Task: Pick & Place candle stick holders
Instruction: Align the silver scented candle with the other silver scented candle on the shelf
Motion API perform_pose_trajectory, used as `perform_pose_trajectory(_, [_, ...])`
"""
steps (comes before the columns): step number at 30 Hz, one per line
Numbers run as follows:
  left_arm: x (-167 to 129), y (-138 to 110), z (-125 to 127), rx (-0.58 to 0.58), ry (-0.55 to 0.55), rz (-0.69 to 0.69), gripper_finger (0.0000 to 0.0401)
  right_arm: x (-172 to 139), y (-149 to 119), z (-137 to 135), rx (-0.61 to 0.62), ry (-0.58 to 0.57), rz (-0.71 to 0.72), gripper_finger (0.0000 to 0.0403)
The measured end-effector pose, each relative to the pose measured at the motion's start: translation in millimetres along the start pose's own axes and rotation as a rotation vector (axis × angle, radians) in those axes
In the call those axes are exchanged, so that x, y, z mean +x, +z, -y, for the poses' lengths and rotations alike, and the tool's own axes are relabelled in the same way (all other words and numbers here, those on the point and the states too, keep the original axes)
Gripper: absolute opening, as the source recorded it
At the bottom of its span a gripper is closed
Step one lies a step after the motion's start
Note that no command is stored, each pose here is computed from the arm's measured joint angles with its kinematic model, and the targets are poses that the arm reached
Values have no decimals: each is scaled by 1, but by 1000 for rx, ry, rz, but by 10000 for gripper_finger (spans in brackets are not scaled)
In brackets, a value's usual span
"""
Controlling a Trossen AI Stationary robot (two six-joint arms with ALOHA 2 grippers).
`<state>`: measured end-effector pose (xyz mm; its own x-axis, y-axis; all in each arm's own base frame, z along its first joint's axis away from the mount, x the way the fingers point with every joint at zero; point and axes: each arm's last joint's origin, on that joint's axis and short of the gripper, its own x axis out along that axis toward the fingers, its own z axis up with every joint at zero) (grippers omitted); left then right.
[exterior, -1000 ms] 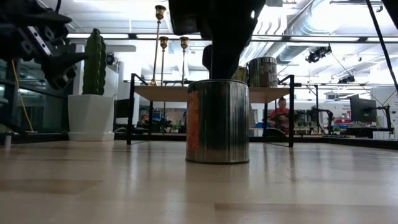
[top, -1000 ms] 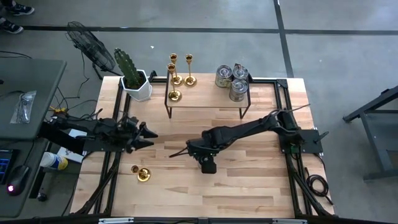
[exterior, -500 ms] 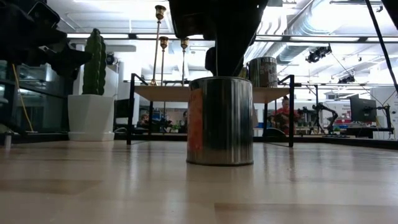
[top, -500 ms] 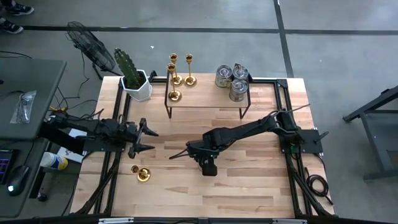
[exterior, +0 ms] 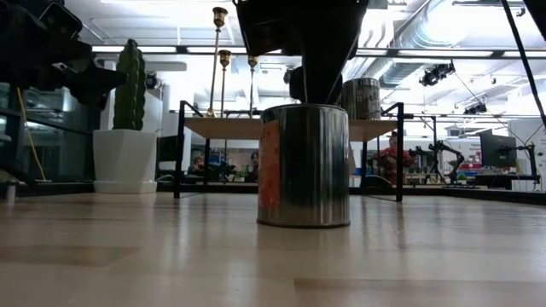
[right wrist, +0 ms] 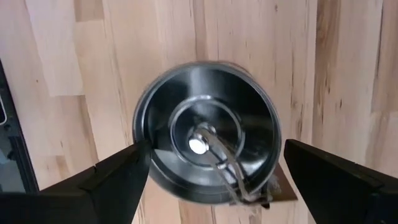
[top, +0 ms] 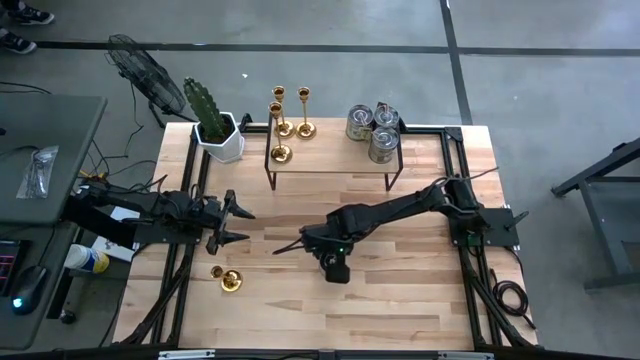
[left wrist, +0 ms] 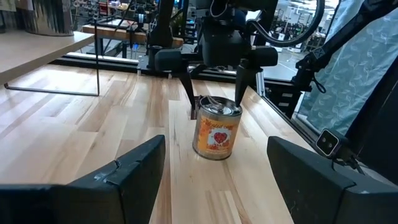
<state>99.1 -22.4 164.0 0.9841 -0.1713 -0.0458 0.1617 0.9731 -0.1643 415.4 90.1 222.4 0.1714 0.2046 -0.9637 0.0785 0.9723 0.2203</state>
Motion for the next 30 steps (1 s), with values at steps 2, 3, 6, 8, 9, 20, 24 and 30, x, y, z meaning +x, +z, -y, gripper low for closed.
perform_pose_trajectory(2, [0,0,0,0,0,0,277,-2,-1,2,11,9,-16,360])
perform_pose_trajectory(3, [0,0,0,0,0,0,277,-3,-1,3,19,14,-21,360])
perform_pose_trajectory(6, [0,0,0,0,2,0,277,-4,-2,9,62,30,-51,360])
perform_pose_trajectory(8, [0,0,0,0,2,0,277,-5,-3,13,95,46,-71,360])
perform_pose_trajectory(9, [0,0,0,0,2,0,277,-5,-2,14,105,48,-72,360])
perform_pose_trajectory(20, [0,0,0,-1,2,0,277,-39,-11,-15,60,-116,144,360])
perform_pose_trajectory(24, [0,0,0,-1,2,0,277,-38,-14,-28,62,-102,164,360])
perform_pose_trajectory(30, [0,0,0,-1,0,0,277,-34,-20,-45,-65,-147,178,360])
